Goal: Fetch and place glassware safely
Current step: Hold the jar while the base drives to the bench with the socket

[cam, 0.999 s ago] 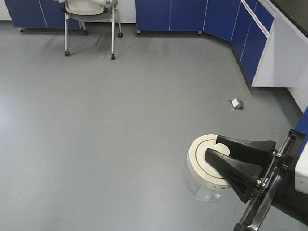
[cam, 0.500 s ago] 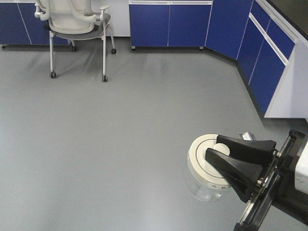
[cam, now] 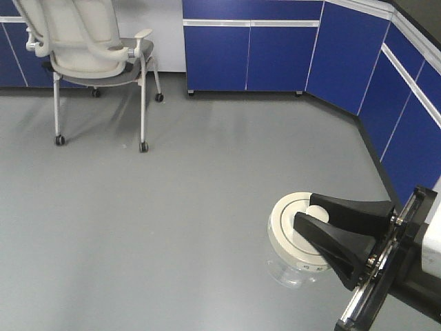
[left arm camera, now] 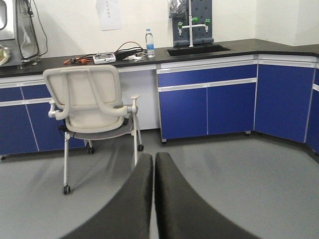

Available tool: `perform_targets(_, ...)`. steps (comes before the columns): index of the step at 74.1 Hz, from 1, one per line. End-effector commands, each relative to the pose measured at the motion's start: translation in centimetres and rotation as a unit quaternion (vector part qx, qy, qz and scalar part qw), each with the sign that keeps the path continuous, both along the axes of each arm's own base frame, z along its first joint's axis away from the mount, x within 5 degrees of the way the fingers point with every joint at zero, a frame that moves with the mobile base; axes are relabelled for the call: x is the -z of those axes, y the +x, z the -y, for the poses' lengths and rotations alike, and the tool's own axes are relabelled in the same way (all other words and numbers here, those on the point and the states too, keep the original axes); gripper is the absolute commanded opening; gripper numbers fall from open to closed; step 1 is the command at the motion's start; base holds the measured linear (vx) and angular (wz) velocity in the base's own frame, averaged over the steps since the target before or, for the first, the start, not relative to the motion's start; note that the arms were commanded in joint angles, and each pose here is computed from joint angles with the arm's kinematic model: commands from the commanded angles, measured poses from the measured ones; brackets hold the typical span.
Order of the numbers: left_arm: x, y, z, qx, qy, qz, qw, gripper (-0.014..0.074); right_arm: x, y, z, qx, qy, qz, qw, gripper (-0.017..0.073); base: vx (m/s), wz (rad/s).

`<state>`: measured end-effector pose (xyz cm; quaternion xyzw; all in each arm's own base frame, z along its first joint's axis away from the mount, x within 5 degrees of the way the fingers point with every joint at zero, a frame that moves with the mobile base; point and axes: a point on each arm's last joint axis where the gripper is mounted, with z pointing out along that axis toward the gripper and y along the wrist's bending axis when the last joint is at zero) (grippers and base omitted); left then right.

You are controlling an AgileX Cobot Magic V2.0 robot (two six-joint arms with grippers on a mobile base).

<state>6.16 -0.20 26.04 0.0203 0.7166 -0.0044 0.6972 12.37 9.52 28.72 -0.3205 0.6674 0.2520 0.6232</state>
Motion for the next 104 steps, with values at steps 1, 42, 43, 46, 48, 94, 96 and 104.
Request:
perform_targets(1,-1.49,-0.02,0.06,0.005,-0.006,0.044,0.999,-0.0007,-1.45,-0.16,-0.2,-0.015,0.031,0.019,0.999,-0.0001,0.63,-0.03)
perform_targets(42,-1.49,-0.02,0.06,0.005,-0.006,0.044,0.999,-0.0007,-1.46,-0.17,-0.21,-0.015,0.031,0.019,0.999,-0.0001,0.58,-0.04)
perform_targets(43,-1.49,-0.02,0.06,0.005,-0.006,0.044,0.999,-0.0007,-1.46,-0.17,-0.21,-0.015,0.031,0.019,0.999,-0.0001,0.54,-0.01)
perform_targets(46,-1.49,-0.02,0.06,0.005,-0.006,0.044,0.999,-0.0007,-1.45,-0.16,-0.2,-0.014,0.031,0.018,0.999,-0.0001,0.54,-0.01)
perform_targets(48,-1.49,-0.02,0.06,0.005,-0.006,0.044,0.999,-0.0007,-1.45,-0.16,-0.2,-0.014,0.031,0.018,0.999,-0.0001,0.53,-0.02)
perform_targets(94,-1.49,-0.02,0.06,0.005,-0.006,0.044,0.999,-0.0007,-1.44,-0.15,-0.19,-0.014,0.03,0.018,0.999,-0.0001,0.43,-0.59)
perform_targets(96,-1.49,-0.02,0.06,0.005,-0.006,0.044,0.999,-0.0007,-1.44,-0.15,-0.19,-0.014,0.03,0.018,0.999,-0.0001,0.3,-1.01)
perform_targets(104,-1.49,-0.02,0.06,0.005,-0.006,0.044,0.999,-0.0007,-1.44,-0.15,-0.19,-0.014,0.03,0.018,0.999,-0.0001,0.27,-1.01)
